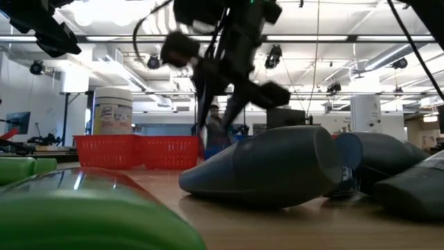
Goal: Pick & Place Travel size toiletries
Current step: Put the blue shave cream into the blue bin, then put the green shampoo into the left red bin
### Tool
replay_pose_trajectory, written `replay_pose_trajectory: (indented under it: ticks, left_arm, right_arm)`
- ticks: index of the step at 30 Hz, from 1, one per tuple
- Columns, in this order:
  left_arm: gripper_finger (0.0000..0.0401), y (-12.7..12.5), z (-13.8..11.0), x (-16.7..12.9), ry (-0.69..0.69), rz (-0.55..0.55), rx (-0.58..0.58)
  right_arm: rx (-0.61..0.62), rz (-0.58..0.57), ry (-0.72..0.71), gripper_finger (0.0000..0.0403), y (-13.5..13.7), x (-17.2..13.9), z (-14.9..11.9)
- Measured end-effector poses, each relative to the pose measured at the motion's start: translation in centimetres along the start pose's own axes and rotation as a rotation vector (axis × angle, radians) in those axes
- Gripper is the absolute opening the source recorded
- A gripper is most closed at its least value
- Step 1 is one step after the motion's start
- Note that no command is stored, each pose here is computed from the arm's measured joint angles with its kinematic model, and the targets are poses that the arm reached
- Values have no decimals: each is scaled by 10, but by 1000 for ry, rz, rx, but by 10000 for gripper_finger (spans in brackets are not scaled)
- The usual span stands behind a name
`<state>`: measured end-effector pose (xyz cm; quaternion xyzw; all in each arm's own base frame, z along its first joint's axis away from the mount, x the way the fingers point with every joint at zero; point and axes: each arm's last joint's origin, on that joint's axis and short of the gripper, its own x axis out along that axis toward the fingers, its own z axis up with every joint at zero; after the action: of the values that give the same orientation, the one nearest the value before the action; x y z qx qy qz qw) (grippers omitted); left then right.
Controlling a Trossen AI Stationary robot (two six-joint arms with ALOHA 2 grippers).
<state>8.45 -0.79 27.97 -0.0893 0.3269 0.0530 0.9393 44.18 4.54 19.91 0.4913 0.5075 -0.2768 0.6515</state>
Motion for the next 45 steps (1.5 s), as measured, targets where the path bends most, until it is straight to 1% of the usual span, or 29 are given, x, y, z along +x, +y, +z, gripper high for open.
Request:
replay_pose_trajectory:
  ticks: [3,5,7,10,12,15,17,20,23,27,32,36,39,42,45]
  left_arm:
    - [186,0,0,0,0,1,-1]
    - [186,0,0,0,-1,3,-5]
    - [186,0,0,0,1,3,-14]
    - [186,0,-2,2,8,6,-26]
    - [186,1,-4,5,20,10,-42]
    - [186,1,-9,11,40,18,-87]
    - [186,2,-13,15,58,25,-122]
    - [186,2,-19,20,80,36,-170]
    - [186,3,-21,23,92,41,-206]
    - [186,1,-23,25,123,-4,-258]
    - [186,-1,-25,31,178,-47,-283]
    - [186,-6,-24,39,235,-115,-302]
    - [186,-13,-23,46,297,-120,-307]
    - [186,-24,-18,52,336,-110,-270]
    - [186,-39,-15,57,369,-101,-192]
  right_arm:
    - [10,57,-24,111,3,-26,-2]
    - [18,81,-81,111,3,-44,2]
    - [40,96,-151,111,-1,-63,14]
    - [68,80,-249,111,-16,-80,46]
    - [71,49,-279,111,-28,-84,71]
    - [77,-5,-286,113,-47,-80,102]
    - [76,-21,-267,113,-57,-75,117]
    - [85,-40,-249,117,-65,-69,128]
    - [81,-65,-209,139,-67,-62,128]
    - [68,-92,-183,189,-64,-55,119]
    - [76,-103,-193,246,-62,-51,116]
    - [37,-105,-239,280,-57,-62,107]
    - [-19,-73,-257,301,-52,-79,99]
    - [-87,-57,-278,319,-49,-94,90]
    - [-164,-70,-274,334,-51,-109,81]
